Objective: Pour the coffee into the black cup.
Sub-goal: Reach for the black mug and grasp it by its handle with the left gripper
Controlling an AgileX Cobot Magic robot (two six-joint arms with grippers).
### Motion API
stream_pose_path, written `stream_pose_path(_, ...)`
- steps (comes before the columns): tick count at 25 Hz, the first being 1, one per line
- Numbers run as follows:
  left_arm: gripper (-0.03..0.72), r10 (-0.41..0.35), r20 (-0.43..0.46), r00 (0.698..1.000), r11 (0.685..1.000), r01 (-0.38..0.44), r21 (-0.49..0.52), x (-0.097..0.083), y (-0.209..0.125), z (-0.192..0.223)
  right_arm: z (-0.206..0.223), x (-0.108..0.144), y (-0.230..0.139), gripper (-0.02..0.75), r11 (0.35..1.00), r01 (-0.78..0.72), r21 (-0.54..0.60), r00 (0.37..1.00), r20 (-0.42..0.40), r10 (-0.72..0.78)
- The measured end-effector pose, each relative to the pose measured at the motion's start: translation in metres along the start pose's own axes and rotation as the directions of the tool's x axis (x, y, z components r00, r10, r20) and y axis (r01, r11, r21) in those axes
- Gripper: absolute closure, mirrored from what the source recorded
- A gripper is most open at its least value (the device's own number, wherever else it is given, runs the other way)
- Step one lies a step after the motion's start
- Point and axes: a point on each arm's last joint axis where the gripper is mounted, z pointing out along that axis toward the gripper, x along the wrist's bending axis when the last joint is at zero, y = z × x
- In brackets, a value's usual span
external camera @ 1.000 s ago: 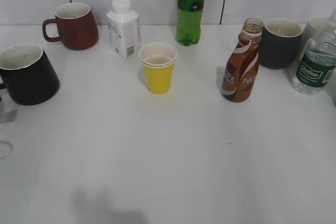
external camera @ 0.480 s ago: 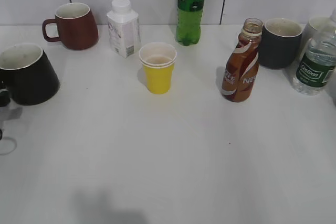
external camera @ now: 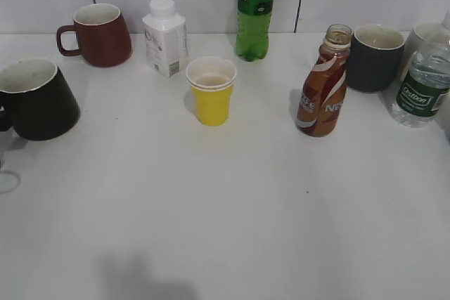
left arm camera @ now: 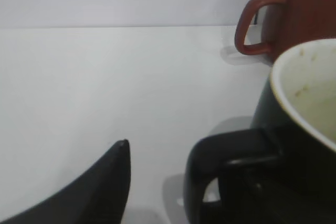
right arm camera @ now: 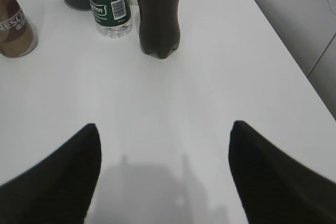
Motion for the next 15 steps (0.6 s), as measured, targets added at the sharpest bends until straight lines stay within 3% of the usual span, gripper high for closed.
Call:
stream_pose_path(5,0.274,-0.015,0.049,0.999,1.000,0.014,0.024,0.007,0.002,0.006,0.000,0.000,0.000,0.150,1.000,0.000,0.000,1.000,0.000,0.000)
stream_pose_path(15,0.274,0.033,0.128,0.991,0.999,-0.038,0.038,0.014,0.005,0.017,0.000,0.000,0.000,0.150,1.000,0.000,0.000,1.000,0.000,0.000)
